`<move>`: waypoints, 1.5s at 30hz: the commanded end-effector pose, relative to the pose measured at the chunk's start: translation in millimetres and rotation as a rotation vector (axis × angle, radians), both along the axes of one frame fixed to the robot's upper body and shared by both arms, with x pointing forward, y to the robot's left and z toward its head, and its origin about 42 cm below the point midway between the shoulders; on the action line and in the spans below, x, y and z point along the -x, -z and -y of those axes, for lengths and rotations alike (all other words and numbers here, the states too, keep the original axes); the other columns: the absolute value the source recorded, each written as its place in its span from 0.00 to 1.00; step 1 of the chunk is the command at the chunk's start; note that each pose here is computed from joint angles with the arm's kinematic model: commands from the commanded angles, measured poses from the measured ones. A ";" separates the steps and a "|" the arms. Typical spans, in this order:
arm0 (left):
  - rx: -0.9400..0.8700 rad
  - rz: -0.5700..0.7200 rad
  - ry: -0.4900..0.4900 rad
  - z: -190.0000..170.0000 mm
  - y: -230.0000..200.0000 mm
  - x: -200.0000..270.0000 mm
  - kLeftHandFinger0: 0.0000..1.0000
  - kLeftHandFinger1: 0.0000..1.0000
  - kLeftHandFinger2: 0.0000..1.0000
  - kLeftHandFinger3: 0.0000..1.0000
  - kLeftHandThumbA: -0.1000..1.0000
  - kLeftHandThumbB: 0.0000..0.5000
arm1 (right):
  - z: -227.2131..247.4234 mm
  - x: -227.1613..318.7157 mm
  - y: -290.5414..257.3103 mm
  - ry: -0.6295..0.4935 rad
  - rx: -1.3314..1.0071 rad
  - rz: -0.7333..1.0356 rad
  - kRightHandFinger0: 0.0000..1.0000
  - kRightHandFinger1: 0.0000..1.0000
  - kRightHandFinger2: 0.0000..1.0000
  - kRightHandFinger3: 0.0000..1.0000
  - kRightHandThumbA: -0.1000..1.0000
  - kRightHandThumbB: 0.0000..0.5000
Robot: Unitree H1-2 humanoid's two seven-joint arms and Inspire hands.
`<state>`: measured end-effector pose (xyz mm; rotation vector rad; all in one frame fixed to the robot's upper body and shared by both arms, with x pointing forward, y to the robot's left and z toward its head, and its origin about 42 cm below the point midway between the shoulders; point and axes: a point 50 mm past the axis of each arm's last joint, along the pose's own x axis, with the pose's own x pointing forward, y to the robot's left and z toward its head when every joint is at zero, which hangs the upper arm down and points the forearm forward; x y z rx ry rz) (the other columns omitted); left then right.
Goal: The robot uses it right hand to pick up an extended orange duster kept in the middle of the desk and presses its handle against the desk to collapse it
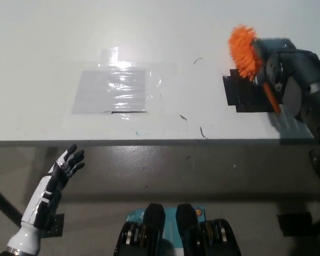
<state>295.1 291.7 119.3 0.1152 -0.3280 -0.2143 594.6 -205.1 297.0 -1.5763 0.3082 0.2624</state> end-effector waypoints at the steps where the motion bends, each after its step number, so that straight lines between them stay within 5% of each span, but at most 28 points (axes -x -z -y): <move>1: -0.021 0.050 0.023 -5.9 -15.7 -1.8 1.00 1.00 1.00 1.00 1.00 0.60 | 5.0 -9.3 -78.5 0.041 0.015 -0.149 1.00 1.00 1.00 1.00 0.79 1.00; 5: -0.026 0.046 0.025 -6.6 -16.3 -2.1 1.00 1.00 1.00 1.00 1.00 0.61 | 12.1 -10.2 -96.0 0.046 -0.217 -0.153 1.00 1.00 1.00 1.00 0.74 1.00; 8: -0.024 0.042 0.024 -6.8 -16.7 -2.0 1.00 1.00 1.00 1.00 1.00 0.62 | 14.4 -10.8 -114.7 -0.019 -0.347 -0.133 1.00 1.00 1.00 1.00 0.84 1.00; 9: -0.022 0.040 0.024 -6.9 -16.5 -1.8 1.00 1.00 1.00 1.00 1.00 0.62 | 21.3 -10.9 -130.4 -0.044 -0.624 -0.094 1.00 1.00 1.00 1.00 0.72 0.98; 11: -0.024 0.043 0.025 -6.7 -16.6 -2.3 1.00 1.00 1.00 1.00 1.00 0.62 | 27.4 -9.8 -150.7 -0.104 -0.849 -0.056 1.00 1.00 1.00 1.00 0.72 1.00; 12: -0.021 0.044 0.024 -6.9 -16.3 -2.7 1.00 1.00 1.00 1.00 1.00 0.62 | 29.9 -8.9 -172.2 -0.142 -0.910 0.012 1.00 1.00 1.00 1.00 0.89 0.98; 13: -0.021 0.047 0.025 -7.0 -16.1 -3.2 1.00 1.00 1.00 1.00 1.00 0.61 | 31.3 -7.1 -193.9 -0.189 -0.982 0.089 1.00 1.00 1.00 1.00 1.00 0.85; 17: -0.022 0.048 0.023 -6.9 -15.8 -3.9 1.00 1.00 1.00 1.00 1.00 0.61 | 34.3 -3.0 -218.0 -0.254 -1.113 0.151 1.00 1.00 1.00 1.00 1.00 0.82; 19: -0.017 0.057 0.020 -6.9 -16.8 -5.4 1.00 1.00 1.00 1.00 1.00 0.62 | 47.2 45.9 -329.8 -0.558 -1.327 0.435 1.00 1.00 1.00 1.00 1.00 0.86; 21: -0.016 0.063 0.022 -6.3 -16.4 -6.0 1.00 1.00 1.00 1.00 1.00 0.64 | 51.6 74.0 -352.3 -0.671 -1.302 0.559 1.00 1.00 1.00 1.00 1.00 0.90; 24: -0.015 0.064 0.022 -6.2 -16.3 -6.0 1.00 1.00 1.00 1.00 1.00 0.64 | 52.6 83.8 -357.0 -0.697 -1.298 0.590 1.00 1.00 1.00 1.00 1.00 0.91; 25: -0.016 0.067 0.027 -4.7 -14.2 -5.9 1.00 1.00 1.00 1.00 1.00 0.67 | 59.0 149.3 -382.4 -0.852 -1.281 0.783 1.00 1.00 1.00 1.00 1.00 0.88; 26: -0.015 0.069 0.027 -4.3 -14.5 -7.2 1.00 1.00 1.00 1.00 1.00 0.67 | 60.7 167.6 -386.1 -0.885 -1.270 0.828 1.00 1.00 1.00 1.00 1.00 0.89; 27: -0.014 0.074 0.024 -3.7 -16.1 -10.5 1.00 1.00 1.00 1.00 1.00 0.71 | 64.2 189.8 -387.6 -0.909 -1.242 0.891 1.00 1.00 1.00 1.00 1.00 0.99; 31: -0.009 0.078 0.027 -2.5 -17.7 -13.2 1.00 1.00 1.00 1.00 1.00 0.70 | 68.6 210.1 -384.5 -0.920 -1.217 0.947 1.00 1.00 1.00 1.00 1.00 0.99; 33: 0.002 0.084 0.043 0.9 -23.5 -21.5 1.00 1.00 1.00 1.00 1.00 0.73 | 80.2 284.7 -336.9 -1.079 -1.028 1.049 1.00 1.00 1.00 1.00 1.00 0.88; 38: 0.005 0.089 0.055 10.5 -25.1 -34.0 1.00 1.00 1.00 1.00 1.00 0.71 | 85.4 328.3 -269.3 -1.177 -0.981 1.116 1.00 1.00 1.00 1.00 1.00 0.92; 43: 0.005 0.099 0.072 16.1 -28.6 -41.2 1.00 1.00 1.00 1.00 1.00 0.71 | 79.9 337.6 -241.0 -1.173 -1.022 1.113 1.00 1.00 1.00 1.00 1.00 0.91; 45: 0.015 0.128 0.101 22.5 -38.0 -58.4 1.00 1.00 1.00 1.00 1.00 0.66 | 80.5 327.8 -180.7 -1.120 -1.069 0.978 1.00 1.00 1.00 1.00 1.00 0.92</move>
